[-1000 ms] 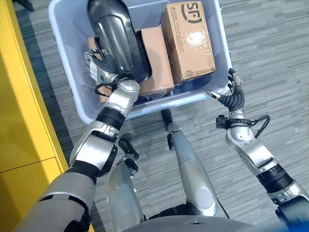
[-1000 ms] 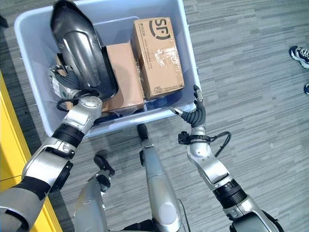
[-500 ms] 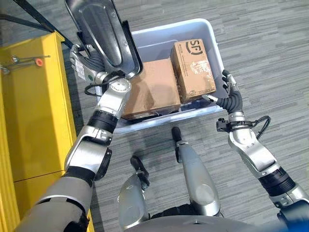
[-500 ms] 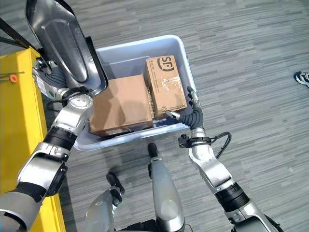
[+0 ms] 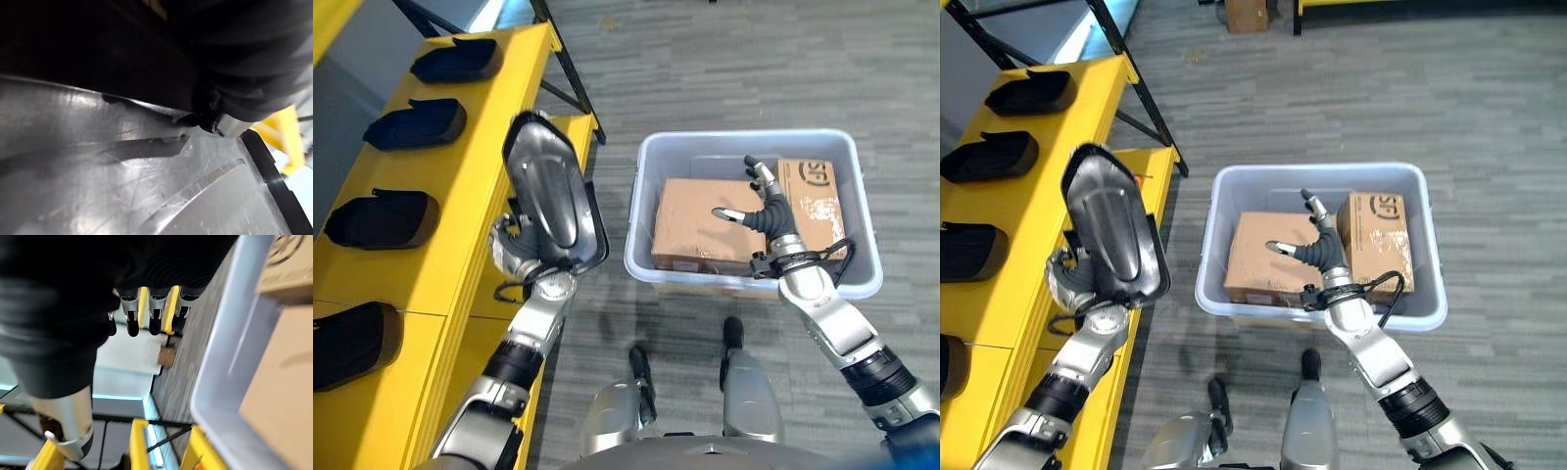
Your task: Move parts from the plastic box to the shelf.
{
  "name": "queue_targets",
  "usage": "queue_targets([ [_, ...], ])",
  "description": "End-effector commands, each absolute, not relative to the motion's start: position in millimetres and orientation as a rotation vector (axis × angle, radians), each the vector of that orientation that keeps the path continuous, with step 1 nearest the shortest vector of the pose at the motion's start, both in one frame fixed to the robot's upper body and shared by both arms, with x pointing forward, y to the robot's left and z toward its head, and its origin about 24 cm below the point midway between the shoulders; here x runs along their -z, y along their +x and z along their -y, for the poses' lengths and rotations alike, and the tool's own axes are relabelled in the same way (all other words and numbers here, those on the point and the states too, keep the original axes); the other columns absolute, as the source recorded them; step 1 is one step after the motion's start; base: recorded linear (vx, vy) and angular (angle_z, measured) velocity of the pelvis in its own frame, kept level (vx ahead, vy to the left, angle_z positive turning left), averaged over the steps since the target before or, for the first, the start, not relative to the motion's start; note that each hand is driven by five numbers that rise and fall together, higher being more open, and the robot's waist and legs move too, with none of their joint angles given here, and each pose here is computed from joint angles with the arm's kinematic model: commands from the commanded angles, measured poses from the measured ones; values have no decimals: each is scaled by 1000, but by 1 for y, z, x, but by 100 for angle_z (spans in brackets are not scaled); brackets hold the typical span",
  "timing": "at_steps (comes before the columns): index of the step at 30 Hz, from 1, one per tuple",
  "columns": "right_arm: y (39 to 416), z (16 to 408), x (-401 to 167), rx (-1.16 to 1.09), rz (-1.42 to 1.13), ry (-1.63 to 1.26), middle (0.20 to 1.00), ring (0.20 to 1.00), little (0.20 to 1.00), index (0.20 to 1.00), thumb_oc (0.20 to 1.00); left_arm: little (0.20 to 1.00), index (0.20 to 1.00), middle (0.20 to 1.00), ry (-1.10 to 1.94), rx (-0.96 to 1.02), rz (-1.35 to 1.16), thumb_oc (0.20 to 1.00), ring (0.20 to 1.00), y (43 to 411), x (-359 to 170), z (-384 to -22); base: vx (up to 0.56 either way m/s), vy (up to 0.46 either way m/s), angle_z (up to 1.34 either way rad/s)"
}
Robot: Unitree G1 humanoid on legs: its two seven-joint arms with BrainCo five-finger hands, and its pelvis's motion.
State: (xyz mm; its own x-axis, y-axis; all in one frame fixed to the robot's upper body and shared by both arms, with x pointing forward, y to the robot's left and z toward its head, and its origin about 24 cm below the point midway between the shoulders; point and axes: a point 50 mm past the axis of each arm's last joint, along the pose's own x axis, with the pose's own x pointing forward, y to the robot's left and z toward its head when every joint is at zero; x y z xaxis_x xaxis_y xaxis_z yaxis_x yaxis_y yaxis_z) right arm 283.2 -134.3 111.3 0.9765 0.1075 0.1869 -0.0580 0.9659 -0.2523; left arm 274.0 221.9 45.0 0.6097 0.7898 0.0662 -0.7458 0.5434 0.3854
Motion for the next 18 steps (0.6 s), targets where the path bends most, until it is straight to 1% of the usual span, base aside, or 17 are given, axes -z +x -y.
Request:
queue_targets([
  [1,276,123,-122,-117,265,-209,1000,1000,1000,1000,1000,200,200,200,428,-930,159,200,200,290,-103,-230,-34,136,12],
  [5,267,125,-98,-48,178,-150,1000,1000,1000,1000,1000,200,200,200,517,-873,141,200,200,274,-90,-242,-52,257,20],
  [6,266,127,-97,-35,173,-146,1000,1000,1000,1000,1000,200,200,200,527,-855,147,200,200,274,-89,-241,-43,107,17],
  [7,261,133,-91,6,169,-139,1000,1000,1000,1000,1000,200,200,200,564,-791,180,200,200,276,-90,-234,-51,21,67],
  [8,258,140,-89,34,167,-132,1000,1000,1000,1000,1000,200,200,200,547,-751,187,200,200,275,-88,-229,-48,5,116],
  [12,255,146,-88,47,163,-117,1000,1000,1000,1000,1000,200,200,200,513,-707,177,200,200,269,-78,-219,-24,-44,93],
  [14,254,147,-91,37,210,-127,1000,1000,1000,1000,1000,200,200,200,521,-672,144,200,200,268,-72,-215,-69,-127,84],
  [18,258,146,-98,41,244,-109,1000,1000,1000,1000,1000,200,200,200,529,-591,165,200,200,266,-76,-210,-219,-101,58],
])
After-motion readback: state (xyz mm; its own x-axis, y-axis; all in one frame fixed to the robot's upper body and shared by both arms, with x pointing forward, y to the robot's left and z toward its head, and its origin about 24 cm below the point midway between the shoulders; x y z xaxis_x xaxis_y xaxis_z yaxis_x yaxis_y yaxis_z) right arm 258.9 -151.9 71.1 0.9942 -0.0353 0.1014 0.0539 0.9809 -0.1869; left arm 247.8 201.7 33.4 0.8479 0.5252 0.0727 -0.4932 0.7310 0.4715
